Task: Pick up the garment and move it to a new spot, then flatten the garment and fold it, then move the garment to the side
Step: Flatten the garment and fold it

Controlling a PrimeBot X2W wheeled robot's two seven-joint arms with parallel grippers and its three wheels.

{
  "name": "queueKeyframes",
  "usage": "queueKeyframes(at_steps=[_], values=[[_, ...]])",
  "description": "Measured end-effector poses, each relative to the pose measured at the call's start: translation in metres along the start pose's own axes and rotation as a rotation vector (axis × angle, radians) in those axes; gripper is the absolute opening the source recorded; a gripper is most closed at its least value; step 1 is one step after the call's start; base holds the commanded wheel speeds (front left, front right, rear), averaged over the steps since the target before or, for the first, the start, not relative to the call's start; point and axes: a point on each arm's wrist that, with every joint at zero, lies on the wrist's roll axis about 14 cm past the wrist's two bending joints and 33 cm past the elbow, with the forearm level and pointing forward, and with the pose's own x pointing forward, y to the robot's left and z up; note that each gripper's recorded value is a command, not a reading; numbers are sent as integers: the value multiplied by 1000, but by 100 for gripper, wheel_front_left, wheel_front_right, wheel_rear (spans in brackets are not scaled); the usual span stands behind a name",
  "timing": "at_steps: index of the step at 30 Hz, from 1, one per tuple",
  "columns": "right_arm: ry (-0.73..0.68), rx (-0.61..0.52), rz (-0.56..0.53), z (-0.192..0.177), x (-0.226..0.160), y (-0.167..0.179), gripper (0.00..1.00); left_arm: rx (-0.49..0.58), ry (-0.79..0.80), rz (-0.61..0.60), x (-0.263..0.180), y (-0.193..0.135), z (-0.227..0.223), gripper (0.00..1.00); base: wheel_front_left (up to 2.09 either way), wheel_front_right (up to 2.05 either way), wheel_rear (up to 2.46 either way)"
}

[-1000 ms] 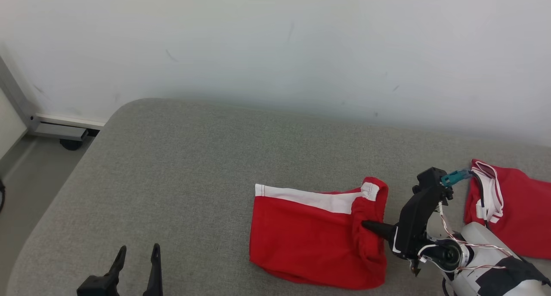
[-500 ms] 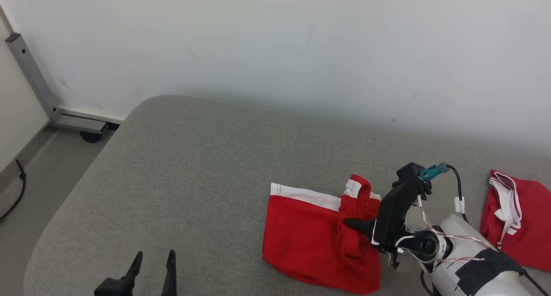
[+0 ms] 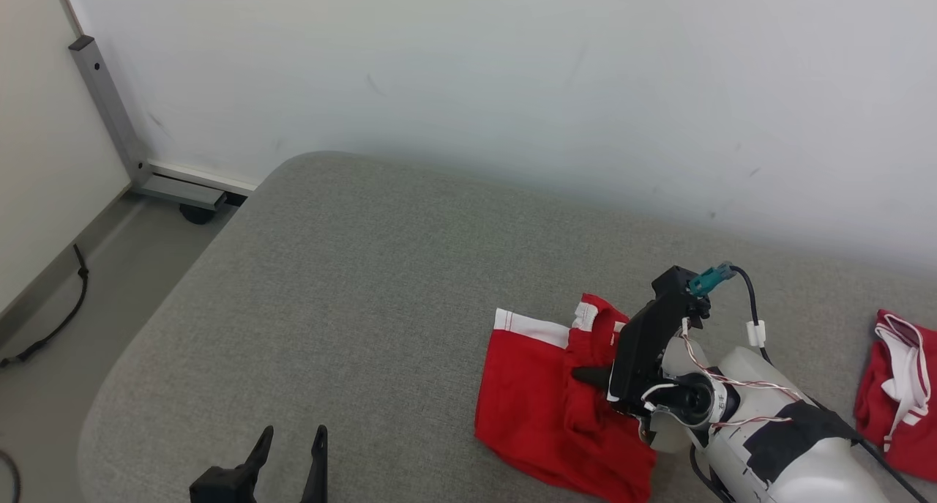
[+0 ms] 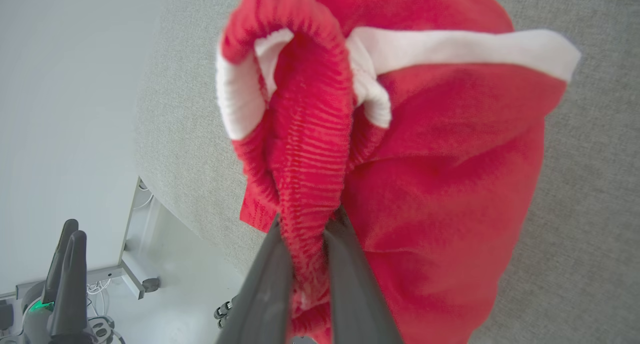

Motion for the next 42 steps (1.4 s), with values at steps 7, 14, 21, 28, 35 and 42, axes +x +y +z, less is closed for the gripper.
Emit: queueKeyframes(at_steps=[7, 14, 21, 28, 35, 42], values=[[29, -2, -24, -1, 9, 7, 0, -9, 12, 20, -6, 4, -5, 100, 0, 0, 0], [49, -21, -56, 3, 17, 10, 0, -12, 12, 41, -6, 9, -5, 100, 0, 0, 0], [81, -16, -80, 5, 27, 6, 0, -28, 26, 56, -5, 8, -8, 100, 0, 0, 0], [121, -31, -99, 1, 36, 3, 0, -34, 22, 77, -3, 12, -6, 100, 0, 0, 0], [141, -33, -121, -5, 38, -3, 100, -32, 28, 78, -3, 12, -8, 100, 0, 0, 0], [76, -43, -73, 11, 33, 10, 100, -27, 23, 65, -1, 10, -7, 100, 0, 0, 0]])
